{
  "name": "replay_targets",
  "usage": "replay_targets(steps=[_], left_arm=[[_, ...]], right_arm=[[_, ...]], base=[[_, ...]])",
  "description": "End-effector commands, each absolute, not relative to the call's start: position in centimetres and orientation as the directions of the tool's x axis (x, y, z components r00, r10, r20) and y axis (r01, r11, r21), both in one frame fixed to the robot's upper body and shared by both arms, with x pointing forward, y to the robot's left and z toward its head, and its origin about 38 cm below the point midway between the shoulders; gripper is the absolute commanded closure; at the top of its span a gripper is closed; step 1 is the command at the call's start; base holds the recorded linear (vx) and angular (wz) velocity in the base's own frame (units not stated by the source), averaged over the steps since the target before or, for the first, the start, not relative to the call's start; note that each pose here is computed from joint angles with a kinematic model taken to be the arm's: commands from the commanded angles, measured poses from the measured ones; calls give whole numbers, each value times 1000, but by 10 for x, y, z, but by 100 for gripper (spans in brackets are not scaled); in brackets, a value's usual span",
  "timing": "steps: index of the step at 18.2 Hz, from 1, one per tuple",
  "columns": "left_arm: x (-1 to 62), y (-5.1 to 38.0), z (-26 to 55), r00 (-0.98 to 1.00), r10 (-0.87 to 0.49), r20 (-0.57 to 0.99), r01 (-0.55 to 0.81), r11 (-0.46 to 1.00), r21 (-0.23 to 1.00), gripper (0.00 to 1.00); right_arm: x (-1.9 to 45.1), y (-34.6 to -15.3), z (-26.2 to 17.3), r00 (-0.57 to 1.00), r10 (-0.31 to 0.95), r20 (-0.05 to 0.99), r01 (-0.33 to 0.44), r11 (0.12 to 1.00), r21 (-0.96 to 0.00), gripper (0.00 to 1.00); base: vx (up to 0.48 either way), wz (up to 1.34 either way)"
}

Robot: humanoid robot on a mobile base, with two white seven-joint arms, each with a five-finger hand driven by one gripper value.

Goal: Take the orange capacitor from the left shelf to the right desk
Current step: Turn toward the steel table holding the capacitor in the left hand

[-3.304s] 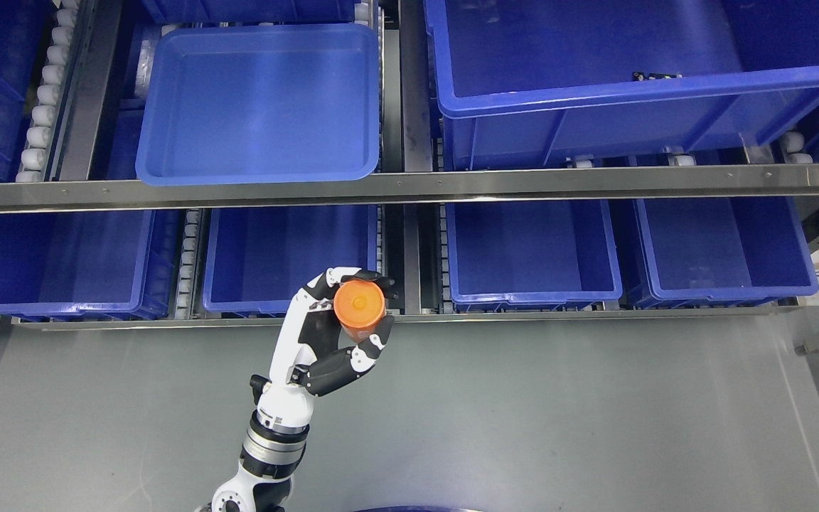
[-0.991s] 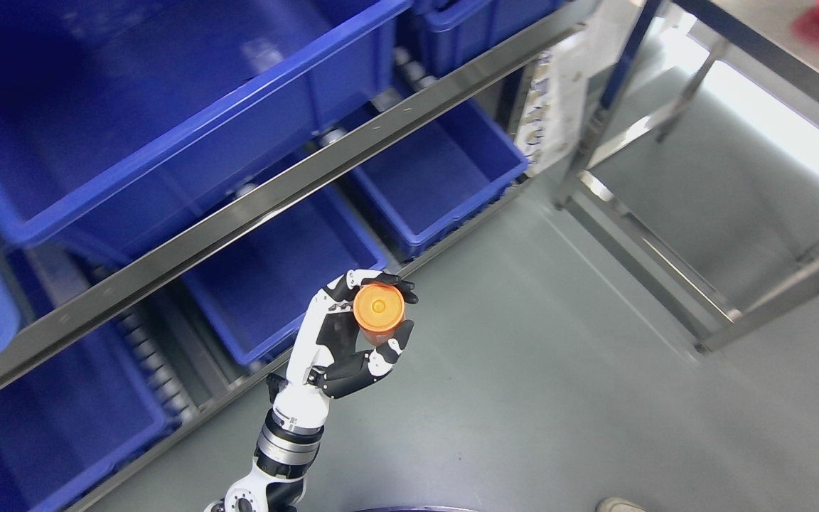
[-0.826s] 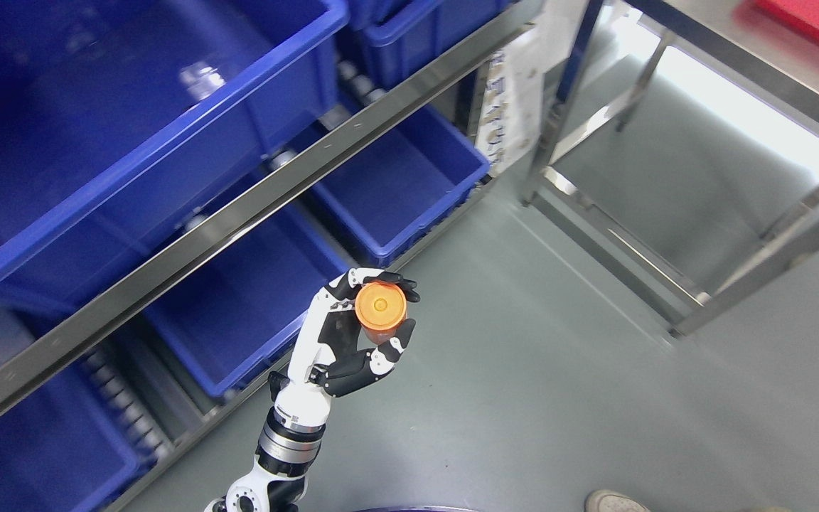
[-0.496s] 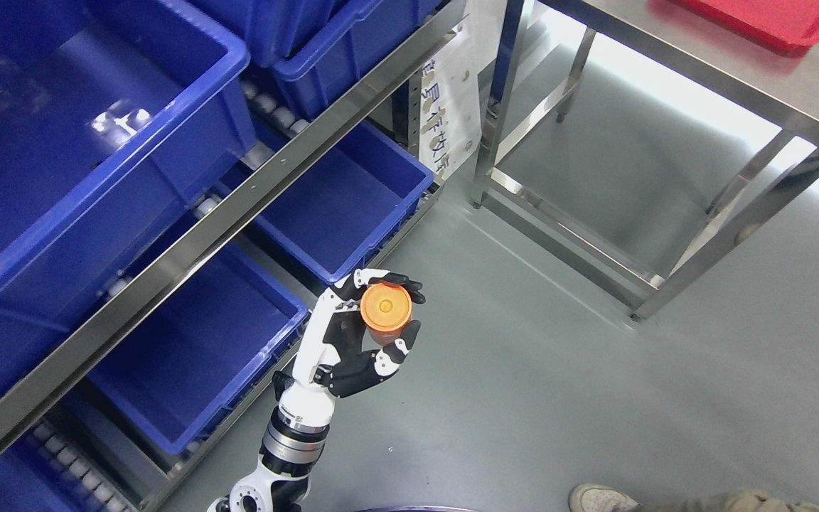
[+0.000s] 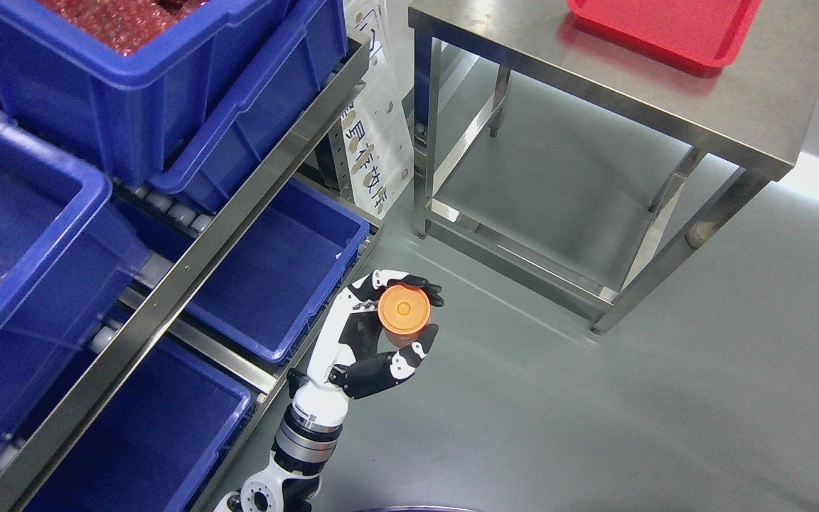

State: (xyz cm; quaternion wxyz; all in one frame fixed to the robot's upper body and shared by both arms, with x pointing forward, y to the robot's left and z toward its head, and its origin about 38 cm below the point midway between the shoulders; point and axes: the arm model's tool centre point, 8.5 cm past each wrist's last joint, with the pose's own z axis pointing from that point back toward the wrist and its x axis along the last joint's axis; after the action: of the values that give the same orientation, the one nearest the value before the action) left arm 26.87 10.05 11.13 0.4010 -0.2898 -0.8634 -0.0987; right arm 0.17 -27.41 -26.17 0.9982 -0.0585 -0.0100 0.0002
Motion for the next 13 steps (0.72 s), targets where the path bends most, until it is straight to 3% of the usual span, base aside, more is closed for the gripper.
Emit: replay_targets(steps=[1,13], left_arm=[[265,82,115,-493,457,740,629,775,-60,98],[279,45,154,-526,534,662,718,696,10,98]], right_arm=[[-4,-285,-261,1000,-6,23,9,991,-134,0],[-4,-285,-261,1000,-6,23,9,991,-134,0]], base=[[222,-190],[211,-319]])
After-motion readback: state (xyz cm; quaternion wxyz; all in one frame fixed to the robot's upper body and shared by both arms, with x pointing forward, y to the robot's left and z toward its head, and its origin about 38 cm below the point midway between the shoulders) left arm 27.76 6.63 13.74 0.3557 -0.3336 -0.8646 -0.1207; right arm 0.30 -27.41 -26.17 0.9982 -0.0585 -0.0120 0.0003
